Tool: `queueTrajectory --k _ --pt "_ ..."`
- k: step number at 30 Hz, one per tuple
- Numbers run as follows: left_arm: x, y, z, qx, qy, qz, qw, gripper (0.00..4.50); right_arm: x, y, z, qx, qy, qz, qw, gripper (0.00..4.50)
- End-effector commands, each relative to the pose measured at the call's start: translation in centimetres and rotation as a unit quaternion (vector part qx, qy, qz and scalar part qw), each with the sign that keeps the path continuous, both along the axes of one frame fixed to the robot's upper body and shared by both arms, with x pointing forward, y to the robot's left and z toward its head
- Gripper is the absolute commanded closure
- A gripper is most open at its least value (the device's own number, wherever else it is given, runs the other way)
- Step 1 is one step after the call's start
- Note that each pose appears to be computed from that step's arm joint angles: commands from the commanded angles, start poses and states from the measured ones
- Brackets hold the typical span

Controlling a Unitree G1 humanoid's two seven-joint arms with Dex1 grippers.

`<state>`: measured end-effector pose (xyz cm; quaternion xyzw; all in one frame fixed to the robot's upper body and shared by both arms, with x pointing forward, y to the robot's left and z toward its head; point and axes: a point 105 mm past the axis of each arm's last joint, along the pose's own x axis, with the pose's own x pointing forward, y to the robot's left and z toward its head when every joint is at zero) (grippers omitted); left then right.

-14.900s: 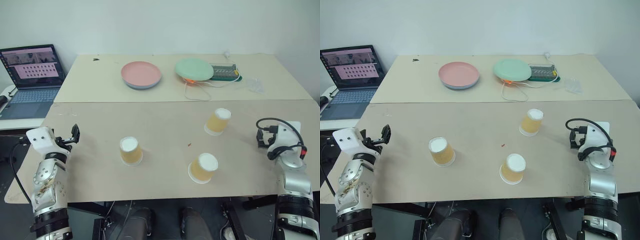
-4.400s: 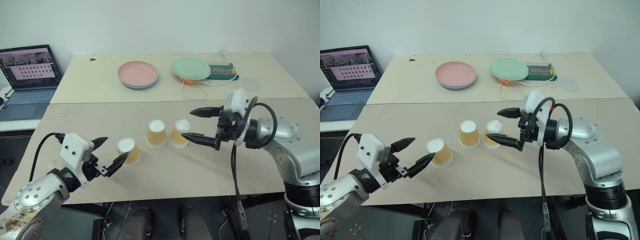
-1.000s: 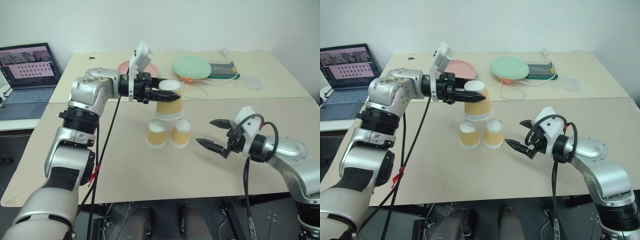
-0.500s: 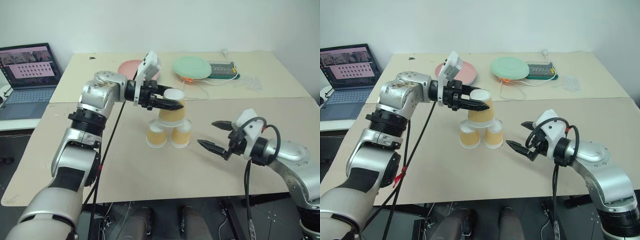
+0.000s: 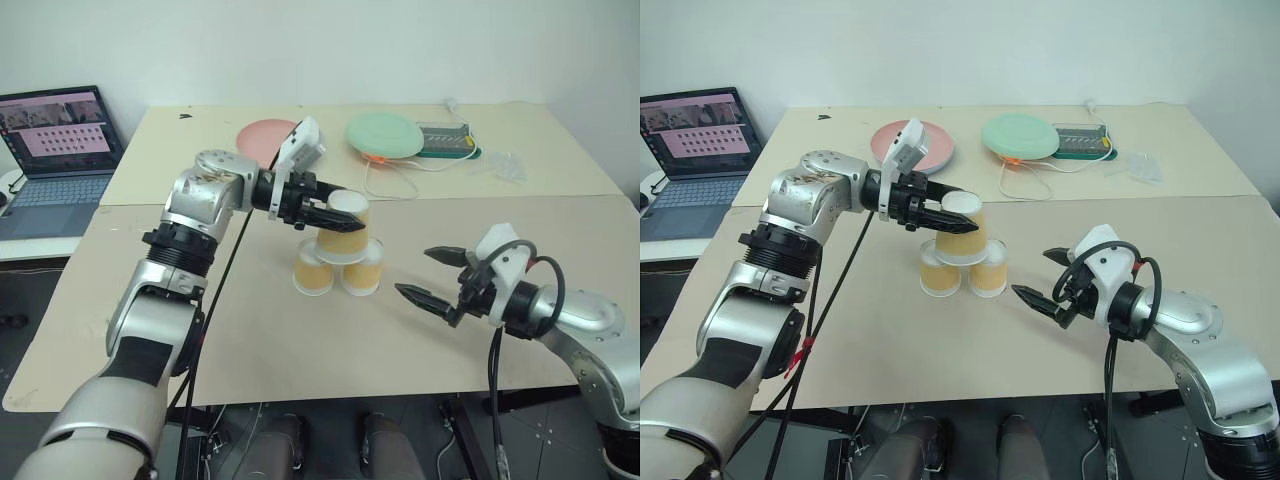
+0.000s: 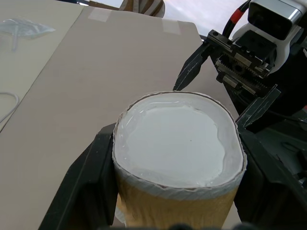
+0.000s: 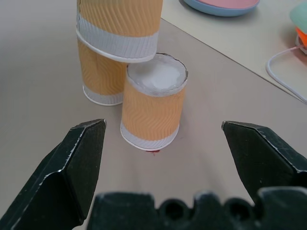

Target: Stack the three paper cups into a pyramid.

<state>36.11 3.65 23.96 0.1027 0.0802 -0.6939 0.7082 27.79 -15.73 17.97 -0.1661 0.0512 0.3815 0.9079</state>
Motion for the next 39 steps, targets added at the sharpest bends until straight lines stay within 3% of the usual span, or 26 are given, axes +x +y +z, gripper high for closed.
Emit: queueTrajectory --k 1,21,26,35,39 --pt "0.0 -0.1 0.7 -0.006 -0.020 -0.006 1.000 1.70 -0.4 0.0 1.3 0.000 -0.028 -0.001 1.000 0.00" --pt "1.3 0.2 0.2 0.002 -0.023 0.012 1.000 1.70 -0.5 -0.1 1.6 0.003 -0.032 -0.002 0.999 0.00" --pt "1.2 0.2 0.5 0.003 -0.027 0.009 1.000 0.09 -0.4 0.0 1.6 0.003 -0.034 -0.001 0.999 0.00" --pt "0.8 0.8 2.8 -0.022 -0.039 0.006 0.999 0.09 0.0 0.0 1.4 0.002 -0.033 0.002 0.999 0.00" --pt "-0.2 1.9 5.8 -0.046 -0.066 0.006 0.997 0.09 0.4 0.1 1.4 0.001 -0.034 0.007 0.999 0.00"
